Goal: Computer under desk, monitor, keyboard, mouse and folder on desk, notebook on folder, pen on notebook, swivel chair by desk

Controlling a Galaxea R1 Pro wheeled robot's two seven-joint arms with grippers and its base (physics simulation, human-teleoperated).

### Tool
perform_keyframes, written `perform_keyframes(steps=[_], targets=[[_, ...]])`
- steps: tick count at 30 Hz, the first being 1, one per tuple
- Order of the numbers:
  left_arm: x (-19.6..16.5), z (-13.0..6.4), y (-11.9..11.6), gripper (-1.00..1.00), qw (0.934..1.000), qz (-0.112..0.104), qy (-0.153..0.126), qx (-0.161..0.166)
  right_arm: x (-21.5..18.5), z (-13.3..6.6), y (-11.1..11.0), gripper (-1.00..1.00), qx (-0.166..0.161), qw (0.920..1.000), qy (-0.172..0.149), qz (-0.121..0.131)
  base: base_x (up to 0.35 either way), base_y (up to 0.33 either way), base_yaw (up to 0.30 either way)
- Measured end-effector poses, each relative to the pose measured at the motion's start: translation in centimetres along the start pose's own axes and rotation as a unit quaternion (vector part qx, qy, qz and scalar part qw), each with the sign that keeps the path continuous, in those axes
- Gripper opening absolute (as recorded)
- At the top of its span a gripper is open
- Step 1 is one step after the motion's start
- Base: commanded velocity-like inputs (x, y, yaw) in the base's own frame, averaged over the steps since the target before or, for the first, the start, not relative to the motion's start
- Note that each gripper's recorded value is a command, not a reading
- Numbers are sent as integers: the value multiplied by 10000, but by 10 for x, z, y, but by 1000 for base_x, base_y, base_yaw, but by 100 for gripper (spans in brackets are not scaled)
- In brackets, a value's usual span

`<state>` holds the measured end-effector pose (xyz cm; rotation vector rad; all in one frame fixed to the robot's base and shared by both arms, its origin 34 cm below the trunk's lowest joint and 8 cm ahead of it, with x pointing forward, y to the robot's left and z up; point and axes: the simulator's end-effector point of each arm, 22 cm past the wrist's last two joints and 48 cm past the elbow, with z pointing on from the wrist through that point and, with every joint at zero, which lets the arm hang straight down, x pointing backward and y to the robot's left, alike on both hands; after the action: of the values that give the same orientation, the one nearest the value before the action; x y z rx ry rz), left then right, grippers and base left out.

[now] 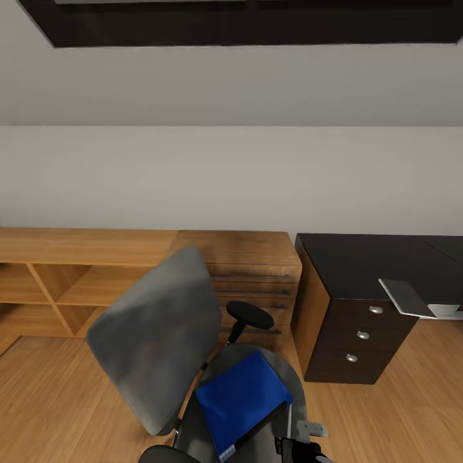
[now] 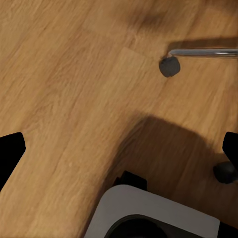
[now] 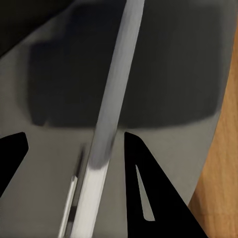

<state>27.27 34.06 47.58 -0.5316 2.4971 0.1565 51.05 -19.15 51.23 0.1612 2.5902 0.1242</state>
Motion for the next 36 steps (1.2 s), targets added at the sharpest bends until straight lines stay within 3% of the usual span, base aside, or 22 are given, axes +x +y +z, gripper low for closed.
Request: perform_keyframes(steps=[36], targets=[[-8,-5,-3,100,9999,36,108,-5,-3,0,-1,-100,34,9999,138,19,0,0,0]])
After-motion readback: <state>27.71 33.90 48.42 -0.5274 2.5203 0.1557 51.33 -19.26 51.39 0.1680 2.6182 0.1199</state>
